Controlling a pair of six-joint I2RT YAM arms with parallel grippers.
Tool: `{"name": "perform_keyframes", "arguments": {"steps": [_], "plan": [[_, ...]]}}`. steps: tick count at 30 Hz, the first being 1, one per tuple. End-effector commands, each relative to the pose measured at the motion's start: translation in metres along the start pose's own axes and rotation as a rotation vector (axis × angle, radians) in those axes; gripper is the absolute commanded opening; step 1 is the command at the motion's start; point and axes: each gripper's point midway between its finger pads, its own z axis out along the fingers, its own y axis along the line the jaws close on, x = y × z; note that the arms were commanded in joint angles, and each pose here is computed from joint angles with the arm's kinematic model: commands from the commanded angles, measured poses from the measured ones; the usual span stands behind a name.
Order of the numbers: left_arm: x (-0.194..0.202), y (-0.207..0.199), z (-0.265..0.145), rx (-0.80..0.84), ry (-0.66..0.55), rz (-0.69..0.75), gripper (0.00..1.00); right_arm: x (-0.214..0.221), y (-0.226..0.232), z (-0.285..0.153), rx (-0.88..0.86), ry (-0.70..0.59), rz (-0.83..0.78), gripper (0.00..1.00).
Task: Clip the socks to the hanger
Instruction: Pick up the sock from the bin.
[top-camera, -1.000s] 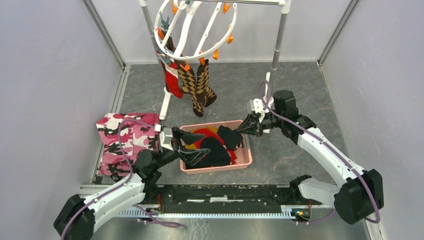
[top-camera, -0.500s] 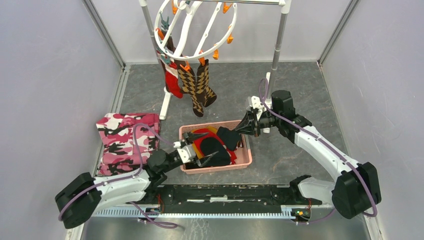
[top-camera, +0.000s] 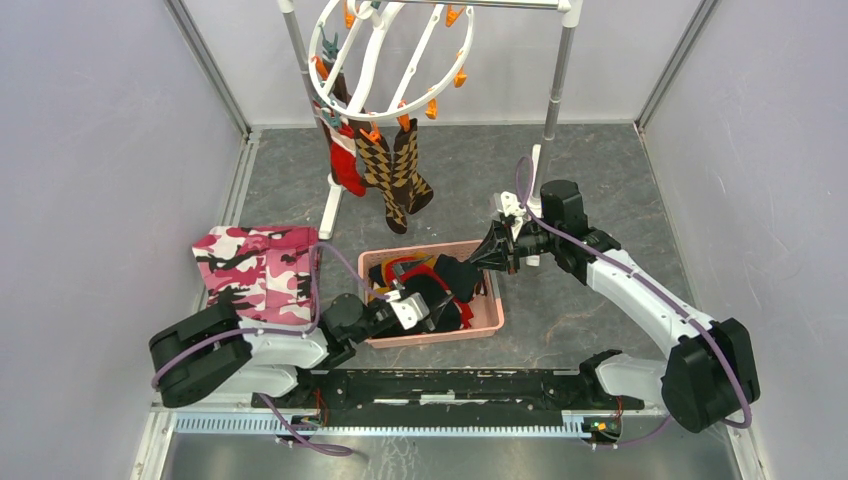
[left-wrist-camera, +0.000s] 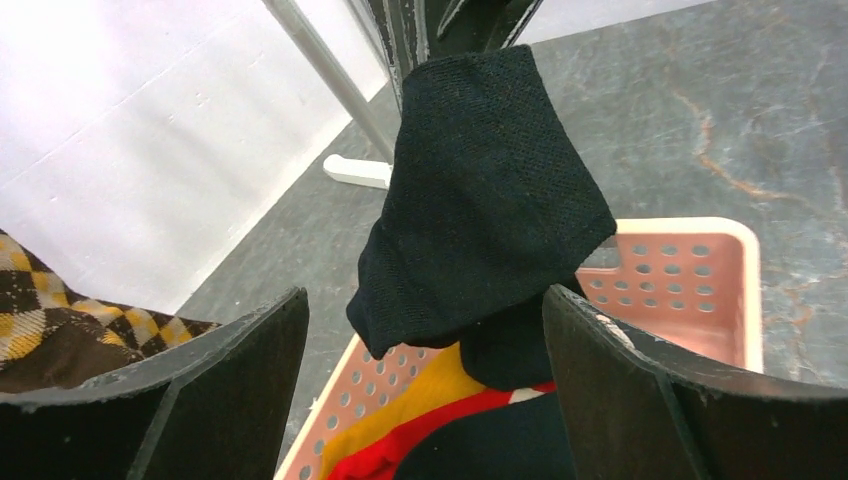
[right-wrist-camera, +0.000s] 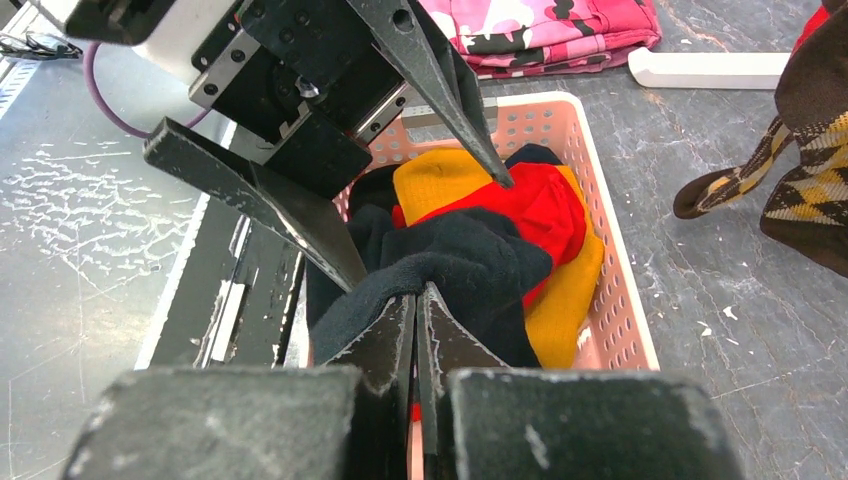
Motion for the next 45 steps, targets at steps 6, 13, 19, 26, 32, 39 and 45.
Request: {"name": "perform_keyframes", "arguments": {"steps": [6, 13, 19, 26, 32, 39, 45], "plan": [[-0.011, 0.020, 0.024, -0.109, -0.040, 0.124, 0.89, -0.005, 0.001, 0.000, -0.022, -0.020, -0.010, 0.00], [-0.015, 0.018, 0.030, -0.095, -0.037, 0.085, 0.66, -0.003, 0.000, 0.001, -0.024, -0.011, -0.006, 0.00], [-0.020, 0.011, 0.028, -0.058, -0.046, 0.007, 0.23, -0.002, -0.001, 0.000, -0.016, -0.002, -0.016, 0.00], [-0.025, 0.000, 0.015, -0.031, -0.033, -0.242, 0.02, 0.001, -0.006, -0.004, 0.027, 0.043, -0.077, 0.02], [-0.035, -0.005, 0.012, 0.007, 0.015, -0.547, 0.02, 0.004, -0.004, -0.008, 0.021, 0.071, -0.133, 0.18], [-0.044, 0.022, 0.005, 0.040, 0.014, -0.955, 0.02, 0.000, 0.000, -0.013, 0.008, 0.106, -0.219, 0.48], [-0.053, 0.031, 0.006, 0.068, -0.011, -1.140, 0.02, -0.007, 0.001, -0.013, 0.022, 0.110, -0.278, 0.69]]}}
